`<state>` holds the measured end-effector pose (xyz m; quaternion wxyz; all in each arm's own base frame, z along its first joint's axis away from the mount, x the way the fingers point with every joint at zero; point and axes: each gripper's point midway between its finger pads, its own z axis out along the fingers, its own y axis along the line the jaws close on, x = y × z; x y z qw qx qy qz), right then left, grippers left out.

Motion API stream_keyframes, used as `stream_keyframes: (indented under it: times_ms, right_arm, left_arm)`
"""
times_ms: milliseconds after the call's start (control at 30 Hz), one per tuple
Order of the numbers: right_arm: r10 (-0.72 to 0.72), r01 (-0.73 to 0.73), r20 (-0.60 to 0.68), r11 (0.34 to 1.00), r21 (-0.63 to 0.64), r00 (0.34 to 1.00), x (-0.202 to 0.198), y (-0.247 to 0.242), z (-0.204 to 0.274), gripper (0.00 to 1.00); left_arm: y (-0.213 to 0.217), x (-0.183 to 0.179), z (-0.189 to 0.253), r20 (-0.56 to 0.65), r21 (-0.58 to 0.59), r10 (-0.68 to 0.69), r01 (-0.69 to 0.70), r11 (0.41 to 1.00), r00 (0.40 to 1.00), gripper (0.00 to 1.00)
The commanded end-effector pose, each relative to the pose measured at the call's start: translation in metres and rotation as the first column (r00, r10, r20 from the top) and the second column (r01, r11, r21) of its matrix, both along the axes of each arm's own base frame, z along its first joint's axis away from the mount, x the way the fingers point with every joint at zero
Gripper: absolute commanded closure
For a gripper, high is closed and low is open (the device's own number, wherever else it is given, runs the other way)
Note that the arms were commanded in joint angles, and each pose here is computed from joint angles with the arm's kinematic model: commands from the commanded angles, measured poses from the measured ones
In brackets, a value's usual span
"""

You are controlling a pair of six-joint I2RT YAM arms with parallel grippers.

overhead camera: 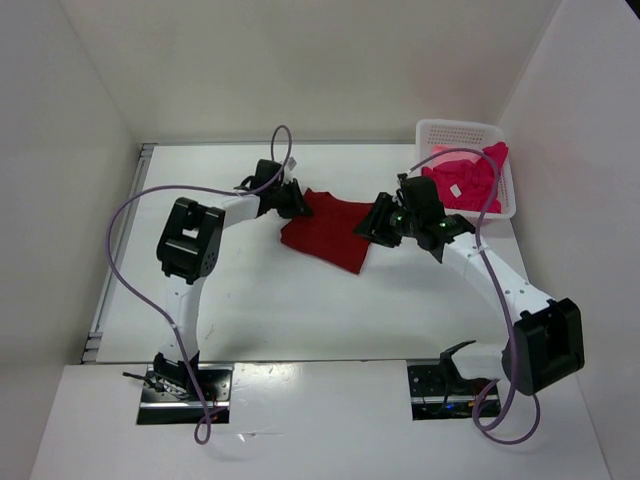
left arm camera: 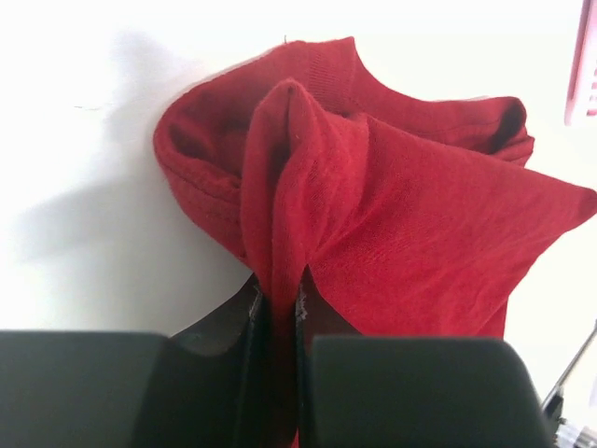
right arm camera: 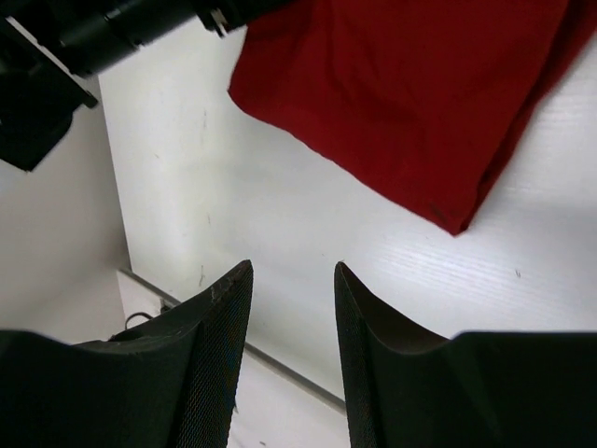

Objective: Fold and stack the t-shirts
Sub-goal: Put the neatly folded tshirt into the corner of the board with the left arm

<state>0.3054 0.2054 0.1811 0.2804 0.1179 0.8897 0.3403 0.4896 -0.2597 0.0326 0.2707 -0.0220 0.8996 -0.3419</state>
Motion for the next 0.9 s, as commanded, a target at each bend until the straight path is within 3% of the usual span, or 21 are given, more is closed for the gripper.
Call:
stream_keyframes:
  times_ms: [0,67,200,300,333,467,533,567,600,667,700,733,867]
  right_arm:
    - [-0.012,0.012,0.026,1.0,0.016,1.0,-0.009,-0.008,0.012,0.54]
    - [-0.013,0.013,0.027,1.0,0.016,1.0,-0.011,-0.009,0.011,0.54]
    - [-0.013,0.013,0.004,1.0,0.007,1.0,-0.02,-0.012,0.001,0.54]
    - [-0.006,0.006,-0.007,1.0,0.009,1.0,-0.025,-0.013,0.0,0.54]
    - [-0.006,0.006,-0.015,1.0,0.006,1.0,-0.026,-0.013,-0.002,0.54]
    - [0.027,-0.027,-0.038,1.0,0.016,0.999,-0.034,-0.01,-0.006,0.54]
    - [0.035,-0.034,-0.04,0.999,0.022,0.999,-0.037,-0.01,-0.004,0.54]
    - [0.041,-0.04,-0.044,0.999,0.014,0.998,-0.039,-0.011,-0.006,0.54]
    - [0.041,-0.041,-0.044,0.999,0.013,0.998,-0.039,-0.011,-0.006,0.54]
    - [0.041,-0.041,-0.043,0.999,0.013,0.998,-0.041,-0.012,-0.006,0.54]
    - [0.049,-0.048,-0.035,0.999,0.023,0.998,-0.043,-0.011,-0.003,0.54]
    - [0.057,-0.056,-0.043,0.998,0.027,0.997,-0.046,-0.01,-0.005,0.54]
    - [0.065,-0.064,-0.044,0.997,0.034,0.997,-0.055,-0.012,-0.008,0.53]
  left_arm:
    - [0.032,0.037,0.052,0.108,-0.039,0.092,-0.088,0.995,0.99,0.93]
    - [0.054,0.051,0.066,0.14,-0.029,0.127,-0.125,0.992,0.982,0.93]
    - [0.14,0.082,0.093,0.186,-0.008,0.266,-0.269,0.963,0.946,0.93]
    - [0.23,0.097,0.107,0.203,-0.027,0.42,-0.423,0.906,0.885,0.93]
    - [0.275,0.1,0.11,0.196,-0.046,0.509,-0.51,0.859,0.838,0.93]
    - [0.362,0.099,0.11,0.184,-0.079,0.669,-0.667,0.741,0.721,0.93]
    - [0.383,0.099,0.107,0.187,-0.075,0.71,-0.711,0.7,0.679,0.91]
    - [0.397,0.099,0.108,0.202,-0.066,0.734,-0.739,0.671,0.648,0.86]
    - [0.4,0.095,0.097,0.186,-0.055,0.755,-0.76,0.647,0.629,0.69]
    - [0.413,0.086,0.098,0.196,-0.06,0.797,-0.804,0.592,0.572,0.49]
    - [0.421,0.083,0.107,0.204,-0.098,0.822,-0.824,0.557,0.531,0.34]
    - [0.421,0.08,0.106,0.195,-0.109,0.83,-0.83,0.548,0.522,0.04]
    - [0.427,0.063,0.103,0.191,-0.09,0.849,-0.853,0.514,0.492,0.0]
